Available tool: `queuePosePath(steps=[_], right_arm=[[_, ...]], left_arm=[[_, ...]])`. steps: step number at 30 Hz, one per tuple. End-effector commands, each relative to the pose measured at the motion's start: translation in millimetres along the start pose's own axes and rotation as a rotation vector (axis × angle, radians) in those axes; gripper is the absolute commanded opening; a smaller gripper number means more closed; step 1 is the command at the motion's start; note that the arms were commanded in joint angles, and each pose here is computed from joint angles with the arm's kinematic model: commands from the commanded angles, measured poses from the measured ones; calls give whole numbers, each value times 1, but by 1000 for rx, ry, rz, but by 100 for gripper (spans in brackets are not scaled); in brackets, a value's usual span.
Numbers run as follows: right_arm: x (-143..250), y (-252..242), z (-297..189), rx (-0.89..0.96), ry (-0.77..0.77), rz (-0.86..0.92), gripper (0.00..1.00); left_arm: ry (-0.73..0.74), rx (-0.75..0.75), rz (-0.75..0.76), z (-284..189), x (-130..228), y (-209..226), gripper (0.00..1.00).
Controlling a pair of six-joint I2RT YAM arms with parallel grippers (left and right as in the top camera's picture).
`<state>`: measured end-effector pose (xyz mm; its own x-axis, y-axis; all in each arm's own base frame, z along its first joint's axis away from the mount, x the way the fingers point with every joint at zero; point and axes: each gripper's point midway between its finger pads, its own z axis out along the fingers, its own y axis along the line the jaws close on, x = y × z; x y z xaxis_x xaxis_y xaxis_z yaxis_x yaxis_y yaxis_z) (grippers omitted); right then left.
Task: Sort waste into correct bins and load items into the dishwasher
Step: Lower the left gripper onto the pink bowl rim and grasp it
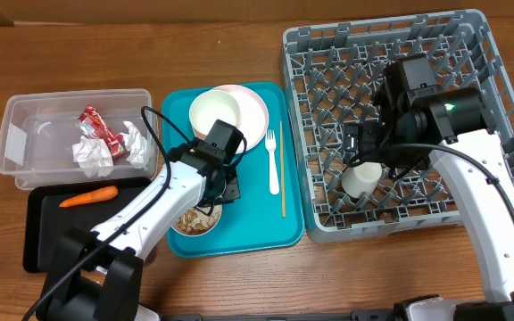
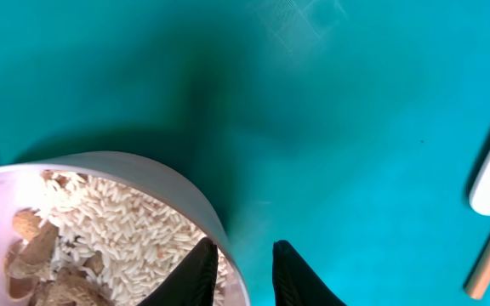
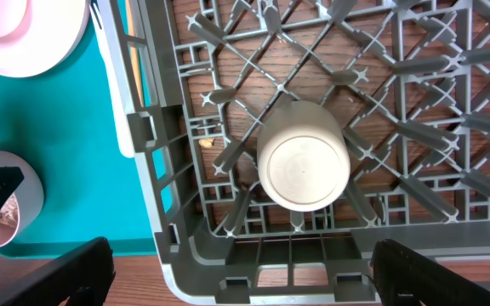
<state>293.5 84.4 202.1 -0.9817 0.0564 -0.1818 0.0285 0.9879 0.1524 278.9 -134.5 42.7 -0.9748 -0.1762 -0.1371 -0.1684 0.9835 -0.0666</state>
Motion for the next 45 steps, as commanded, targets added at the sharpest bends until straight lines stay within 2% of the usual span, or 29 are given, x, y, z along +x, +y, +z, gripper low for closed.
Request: queuePosePath(steps=[1,8,34,42,45], right_arm=[[-4,4,-8,-15,-33,-13,100],[-4,4,-8,-15,-33,-13,100],[-4,4,-8,-15,-33,-13,100],[-4,4,-8,-15,-33,-13,100],[-4,4,-8,-15,-33,-13,100]], left_arm=[[18,49,1,-2,0,-13,24],[32,49,19,-2,9,-19,20],[83,2,-16,10,20,-11,25],[90,-4,-16,15,21,-11,24],[91,-4,-16,15,21,-11,18]])
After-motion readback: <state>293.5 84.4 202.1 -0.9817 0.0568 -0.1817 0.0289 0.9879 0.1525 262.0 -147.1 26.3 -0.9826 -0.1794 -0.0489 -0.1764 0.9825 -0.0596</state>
